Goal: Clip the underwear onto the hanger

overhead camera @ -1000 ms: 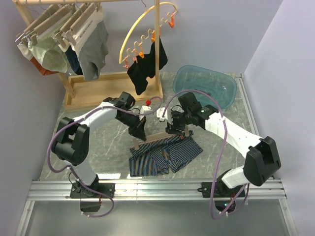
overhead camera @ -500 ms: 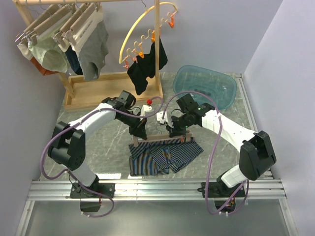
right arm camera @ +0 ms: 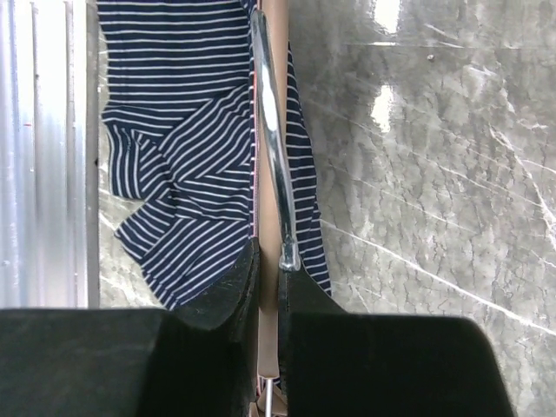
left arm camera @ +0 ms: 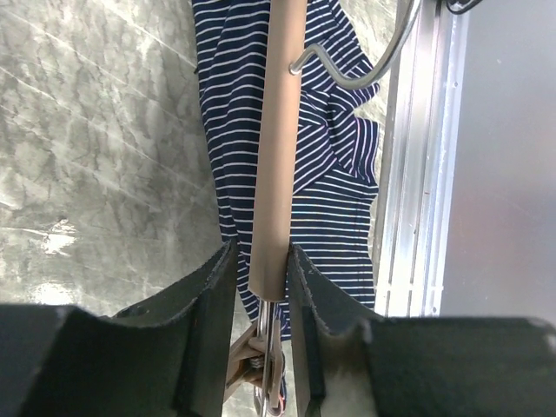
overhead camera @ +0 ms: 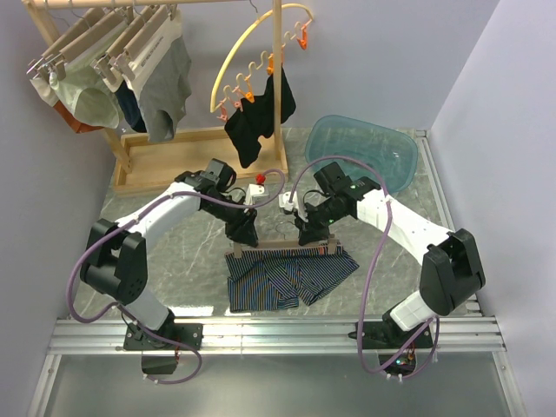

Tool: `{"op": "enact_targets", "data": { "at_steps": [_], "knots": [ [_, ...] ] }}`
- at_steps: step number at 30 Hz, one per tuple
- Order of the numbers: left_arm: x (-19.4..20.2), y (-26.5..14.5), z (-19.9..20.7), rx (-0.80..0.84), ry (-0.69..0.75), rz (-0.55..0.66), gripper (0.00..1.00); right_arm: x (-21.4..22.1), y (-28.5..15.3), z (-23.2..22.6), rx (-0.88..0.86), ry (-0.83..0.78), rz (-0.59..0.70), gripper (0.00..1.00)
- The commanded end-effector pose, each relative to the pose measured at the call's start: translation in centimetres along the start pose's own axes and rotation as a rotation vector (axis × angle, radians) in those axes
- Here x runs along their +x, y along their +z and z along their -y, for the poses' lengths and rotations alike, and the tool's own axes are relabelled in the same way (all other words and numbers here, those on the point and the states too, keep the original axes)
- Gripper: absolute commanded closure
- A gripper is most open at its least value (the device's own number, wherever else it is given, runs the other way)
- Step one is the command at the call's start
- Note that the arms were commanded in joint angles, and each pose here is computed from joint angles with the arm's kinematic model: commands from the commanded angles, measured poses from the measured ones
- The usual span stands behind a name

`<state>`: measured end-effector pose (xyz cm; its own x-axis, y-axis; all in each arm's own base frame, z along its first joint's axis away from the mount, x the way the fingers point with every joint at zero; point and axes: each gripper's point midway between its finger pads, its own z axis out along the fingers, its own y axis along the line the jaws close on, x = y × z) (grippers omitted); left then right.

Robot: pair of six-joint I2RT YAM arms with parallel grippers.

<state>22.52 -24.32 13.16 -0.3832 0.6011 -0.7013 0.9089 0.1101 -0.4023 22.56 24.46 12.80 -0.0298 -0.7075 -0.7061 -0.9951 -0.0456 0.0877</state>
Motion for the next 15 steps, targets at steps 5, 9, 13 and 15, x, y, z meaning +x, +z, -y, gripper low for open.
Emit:
{"op": "enact_targets", "data": {
  "at_steps": [5, 9, 13, 15],
  "knots": [
    [-0.9, 0.3, 0.3, 0.035, 0.048, 0.001, 0.65, -3.0, -1.3, 0.1, -0.010, -0.026, 0.079, 1.00],
    [-0.6, 0.8, 0.5, 0.043, 0.045, -0.016, 0.65, -3.2, -1.4, 0.0, -0.004, -0.029, 0.092, 1.00],
    [-0.1, 1.3, 0.7, 0.048, 0.039, -0.030, 0.65, -3.4, -1.4, 0.1, 0.001, -0.033, 0.099, 1.00],
    [-0.1, 1.2, 0.7, 0.045, 0.043, -0.029, 0.65, -3.5, -1.5, 0.2, 0.006, -0.034, 0.102, 1.00]
  ]
}}
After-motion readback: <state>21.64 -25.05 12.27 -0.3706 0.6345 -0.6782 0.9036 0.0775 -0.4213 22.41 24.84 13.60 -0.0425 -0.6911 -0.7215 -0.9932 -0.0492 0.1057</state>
